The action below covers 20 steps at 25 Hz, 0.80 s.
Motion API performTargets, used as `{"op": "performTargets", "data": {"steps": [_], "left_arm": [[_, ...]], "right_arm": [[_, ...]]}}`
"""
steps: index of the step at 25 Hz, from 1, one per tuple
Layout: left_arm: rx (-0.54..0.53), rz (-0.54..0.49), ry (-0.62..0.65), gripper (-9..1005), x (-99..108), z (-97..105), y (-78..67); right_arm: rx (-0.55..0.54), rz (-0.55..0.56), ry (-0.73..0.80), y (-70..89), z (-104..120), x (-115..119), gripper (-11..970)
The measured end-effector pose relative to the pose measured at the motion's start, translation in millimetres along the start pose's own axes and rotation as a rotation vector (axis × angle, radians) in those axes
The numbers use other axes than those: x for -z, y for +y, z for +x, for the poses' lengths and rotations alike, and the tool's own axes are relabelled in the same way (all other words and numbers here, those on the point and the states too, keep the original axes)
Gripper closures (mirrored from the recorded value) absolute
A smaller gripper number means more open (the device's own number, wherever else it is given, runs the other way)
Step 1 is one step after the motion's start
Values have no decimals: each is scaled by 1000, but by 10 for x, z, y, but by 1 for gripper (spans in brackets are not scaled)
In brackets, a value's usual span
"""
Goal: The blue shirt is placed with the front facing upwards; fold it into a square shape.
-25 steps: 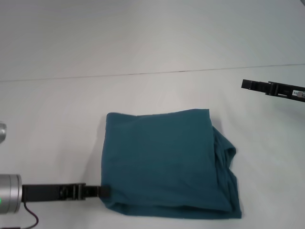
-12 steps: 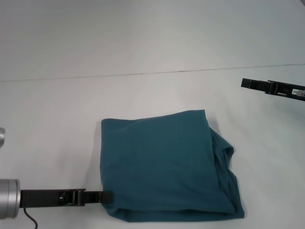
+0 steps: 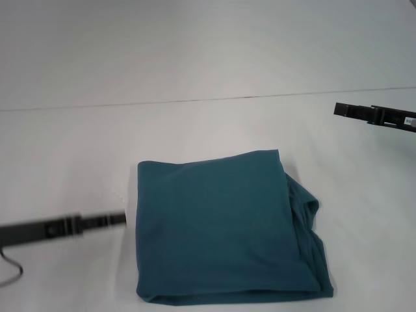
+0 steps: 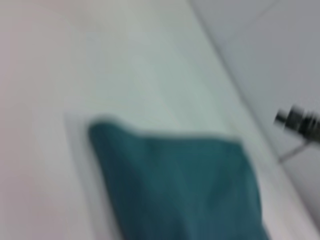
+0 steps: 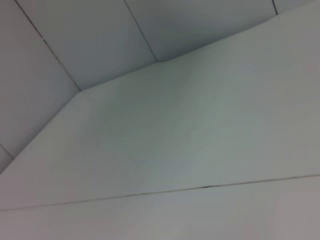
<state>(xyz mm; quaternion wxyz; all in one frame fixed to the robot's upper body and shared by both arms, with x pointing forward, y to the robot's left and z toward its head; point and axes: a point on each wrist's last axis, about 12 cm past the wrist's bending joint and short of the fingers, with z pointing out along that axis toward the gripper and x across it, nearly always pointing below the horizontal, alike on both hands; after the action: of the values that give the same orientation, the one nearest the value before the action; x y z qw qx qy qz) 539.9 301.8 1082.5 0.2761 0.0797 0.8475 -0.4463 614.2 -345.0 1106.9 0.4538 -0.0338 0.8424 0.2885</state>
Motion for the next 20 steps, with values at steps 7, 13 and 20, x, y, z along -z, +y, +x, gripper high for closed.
{"op": "performTargets", "data": {"steps": [7, 13, 20], "left_arm": [[-157, 109, -157, 288, -41, -145, -144], [-225, 152, -125, 120, -235, -114, -259], [-310, 179, -94, 28, -344, -61, -320]], "right_arm": [[118, -107, 43, 77, -33, 83, 200], [257, -227, 101, 192, 106, 131, 137], [322, -319, 123, 283, 283, 174, 14]]}}
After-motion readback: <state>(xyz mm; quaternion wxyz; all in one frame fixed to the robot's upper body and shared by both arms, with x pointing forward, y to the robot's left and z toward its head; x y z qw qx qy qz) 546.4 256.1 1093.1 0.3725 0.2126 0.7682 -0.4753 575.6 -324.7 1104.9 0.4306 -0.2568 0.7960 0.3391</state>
